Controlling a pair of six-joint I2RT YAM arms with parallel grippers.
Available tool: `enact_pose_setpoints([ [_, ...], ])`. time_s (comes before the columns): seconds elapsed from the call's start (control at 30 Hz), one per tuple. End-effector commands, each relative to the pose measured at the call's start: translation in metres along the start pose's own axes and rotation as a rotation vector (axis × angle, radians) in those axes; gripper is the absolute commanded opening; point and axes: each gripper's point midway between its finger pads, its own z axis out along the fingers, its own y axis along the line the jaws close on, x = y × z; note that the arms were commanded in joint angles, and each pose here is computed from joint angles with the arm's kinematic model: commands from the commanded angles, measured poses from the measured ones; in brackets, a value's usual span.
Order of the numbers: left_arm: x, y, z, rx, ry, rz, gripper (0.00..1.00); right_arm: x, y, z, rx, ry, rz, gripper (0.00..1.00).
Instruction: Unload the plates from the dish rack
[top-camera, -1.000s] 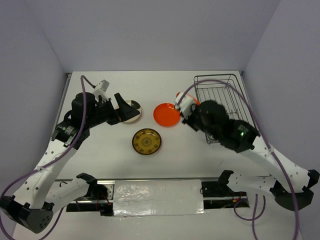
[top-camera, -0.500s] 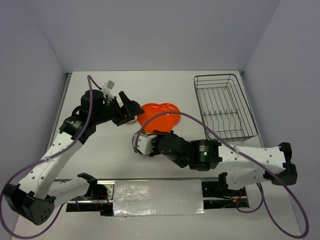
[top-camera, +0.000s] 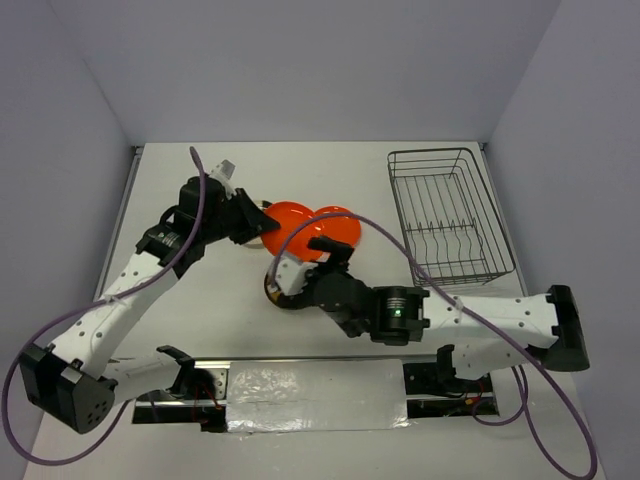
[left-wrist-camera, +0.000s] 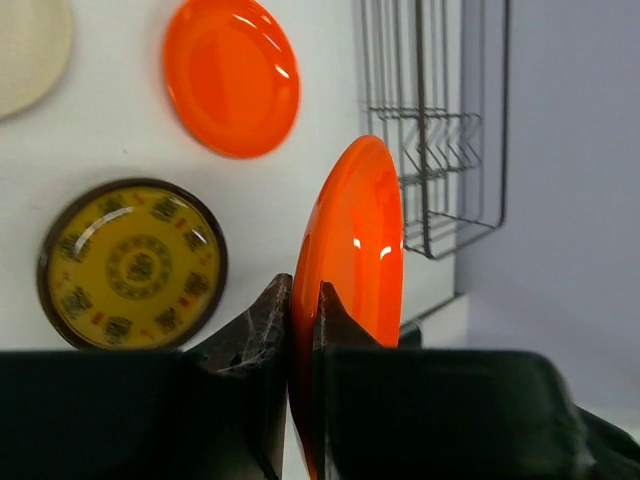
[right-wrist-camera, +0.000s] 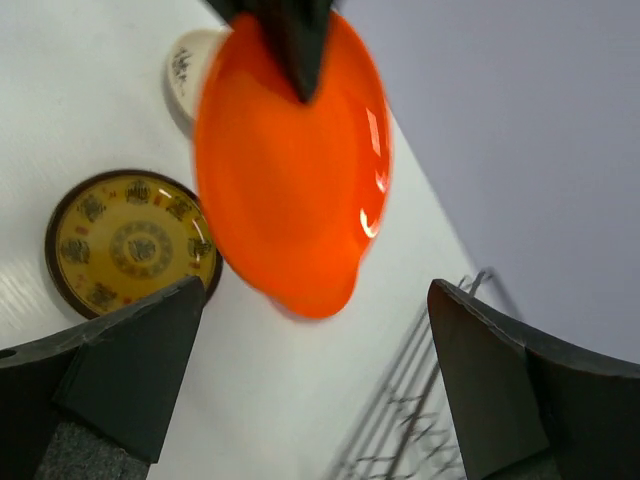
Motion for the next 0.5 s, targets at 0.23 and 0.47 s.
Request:
enact_pose_setpoints([
  [0.23,-0.057,0.003,0.126,-0.019,-0.075,0.171,0.02,0.061,-0.08,-0.095,0.241,0.013,1.031,1.0],
  [0.47,-0.059,0.028,0.209,-0.079,-0.001,0.147,0.11,0.092,-0.075,-0.126,0.176,0.051,1.155,1.0],
])
